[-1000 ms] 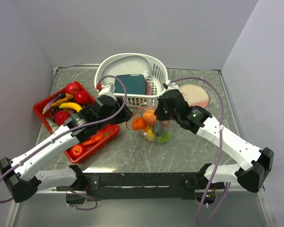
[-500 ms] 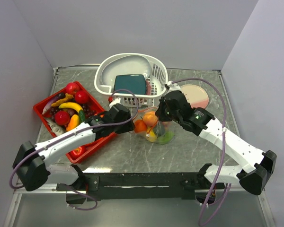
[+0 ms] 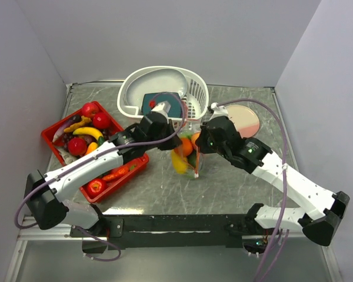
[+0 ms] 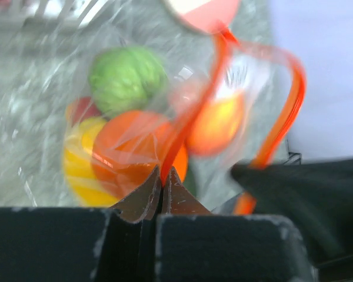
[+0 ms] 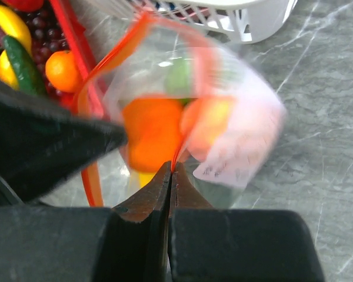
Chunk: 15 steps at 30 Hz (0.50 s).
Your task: Place the food in the zip-top bag and seal the zipper
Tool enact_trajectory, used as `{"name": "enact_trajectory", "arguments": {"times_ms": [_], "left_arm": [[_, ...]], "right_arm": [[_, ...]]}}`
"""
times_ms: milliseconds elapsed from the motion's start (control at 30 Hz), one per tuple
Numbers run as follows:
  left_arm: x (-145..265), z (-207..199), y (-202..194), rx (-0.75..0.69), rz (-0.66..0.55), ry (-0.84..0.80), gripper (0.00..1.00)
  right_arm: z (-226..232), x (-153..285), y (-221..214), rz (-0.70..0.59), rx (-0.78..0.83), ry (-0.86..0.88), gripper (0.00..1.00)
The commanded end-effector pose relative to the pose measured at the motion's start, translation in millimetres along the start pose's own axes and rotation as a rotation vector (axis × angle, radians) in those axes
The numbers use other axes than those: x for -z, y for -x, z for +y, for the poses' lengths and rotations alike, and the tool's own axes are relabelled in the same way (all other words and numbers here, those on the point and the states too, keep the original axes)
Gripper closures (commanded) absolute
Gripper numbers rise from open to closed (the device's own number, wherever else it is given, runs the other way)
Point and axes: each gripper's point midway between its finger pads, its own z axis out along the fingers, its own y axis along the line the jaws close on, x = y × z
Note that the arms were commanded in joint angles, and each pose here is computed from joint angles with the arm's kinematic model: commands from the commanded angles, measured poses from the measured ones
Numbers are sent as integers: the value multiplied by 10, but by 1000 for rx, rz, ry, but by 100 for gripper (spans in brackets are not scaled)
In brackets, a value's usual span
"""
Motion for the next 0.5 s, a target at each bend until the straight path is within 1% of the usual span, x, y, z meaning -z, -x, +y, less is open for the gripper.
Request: {"name": "enact_trajectory", "arguments": {"times_ms": [0,33,100,133,233,267,300,367,400,467], "left_arm": [[6,-530,337,-66,-43,-139,99],[-52,-525,327,-68,-32,-127,99],[-31,-583,289,-60,-10,-156,99],[27,-602,306,-55,-21,-170,99],[176,-541,321,-47,-47,-162,99],[213,-467,344,-44,-60,-130,99],[253,-403,427,-33,-95,-100,99],[233,-276,500,-22,-106,-70,98],[189,-250,467,-20,-86,-71,99],[109,-221,390,-24,-56,-71,99]], "right_arm": [[66,175,310,-107,-29,-18,99],[-75,150,381,-121,-42,-64,99],[-222,106,453,-118,-56,-88,100],[-376,76,523,-127,-82,-124,100],[-458,50,542,-129,-96,-138,100],[-433,52,535,-127,-101,-125,100],[-334,48,495,-105,-102,-78,100],[-78,74,387,-83,-91,-3,100],[-42,91,369,-98,-82,-14,100],[56,84,251,-76,-71,-1,100]]}}
